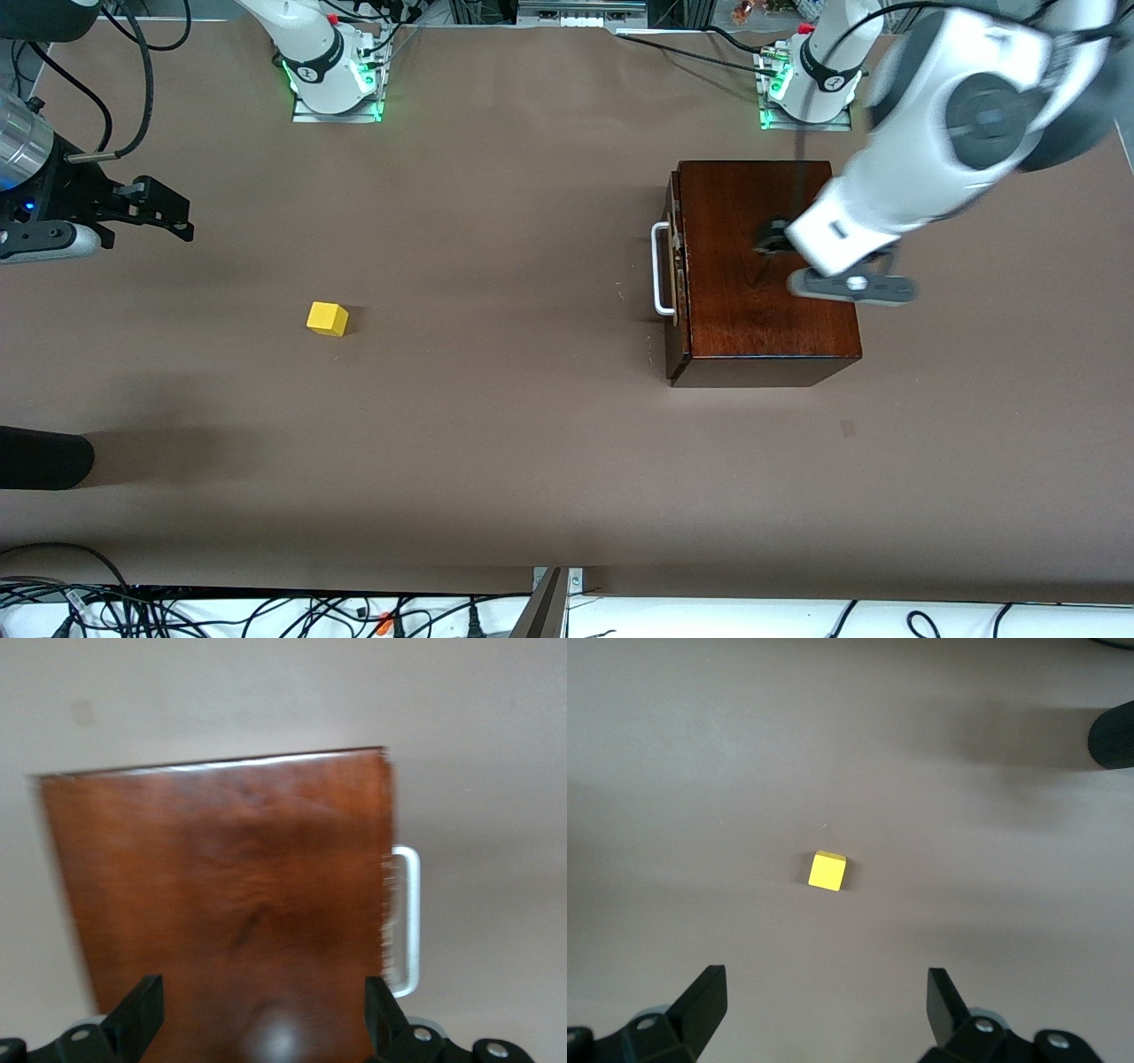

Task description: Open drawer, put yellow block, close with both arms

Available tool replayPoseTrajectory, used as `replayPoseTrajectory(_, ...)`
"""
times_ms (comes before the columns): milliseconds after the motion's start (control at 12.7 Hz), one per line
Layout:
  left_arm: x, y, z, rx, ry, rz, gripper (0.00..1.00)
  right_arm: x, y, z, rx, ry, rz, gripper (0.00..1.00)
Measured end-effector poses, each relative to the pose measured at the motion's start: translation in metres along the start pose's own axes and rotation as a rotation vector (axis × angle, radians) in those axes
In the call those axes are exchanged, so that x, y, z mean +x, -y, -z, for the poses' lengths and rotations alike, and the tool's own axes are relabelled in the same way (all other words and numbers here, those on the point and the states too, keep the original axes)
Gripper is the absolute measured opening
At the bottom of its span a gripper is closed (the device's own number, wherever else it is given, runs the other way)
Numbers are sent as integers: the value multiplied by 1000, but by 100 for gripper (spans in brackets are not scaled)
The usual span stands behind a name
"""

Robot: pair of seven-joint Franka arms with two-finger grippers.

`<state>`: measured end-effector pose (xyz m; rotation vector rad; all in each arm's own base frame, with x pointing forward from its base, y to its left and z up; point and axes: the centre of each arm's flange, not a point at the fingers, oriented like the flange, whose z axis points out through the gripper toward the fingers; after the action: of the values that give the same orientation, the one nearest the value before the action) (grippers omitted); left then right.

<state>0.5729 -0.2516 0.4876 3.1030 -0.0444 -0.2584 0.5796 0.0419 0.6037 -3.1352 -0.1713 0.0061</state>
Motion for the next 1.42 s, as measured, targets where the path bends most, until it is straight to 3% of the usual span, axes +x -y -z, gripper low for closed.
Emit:
replayPoseTrajectory(236, 16, -81, -66, 3, 20, 73, 100, 0, -1, 0, 0, 0, -2, 100)
replayPoseTrajectory(472, 26, -128, -113, 30, -15, 73, 100, 0, -1, 0, 0, 0, -2, 100)
replayPoseTrajectory(866, 2, -189, -169, 214, -120, 35, 100, 0, -2, 0, 0, -1, -3, 100)
replayPoseTrajectory(1180, 2, -193, -187, 324, -191, -9, 100, 0, -2, 0, 0, -1, -3, 100)
replayPoseTrajectory(1416, 6, -188, -190, 350, -194, -9, 100, 0, -2, 0, 0, -1, -3, 100)
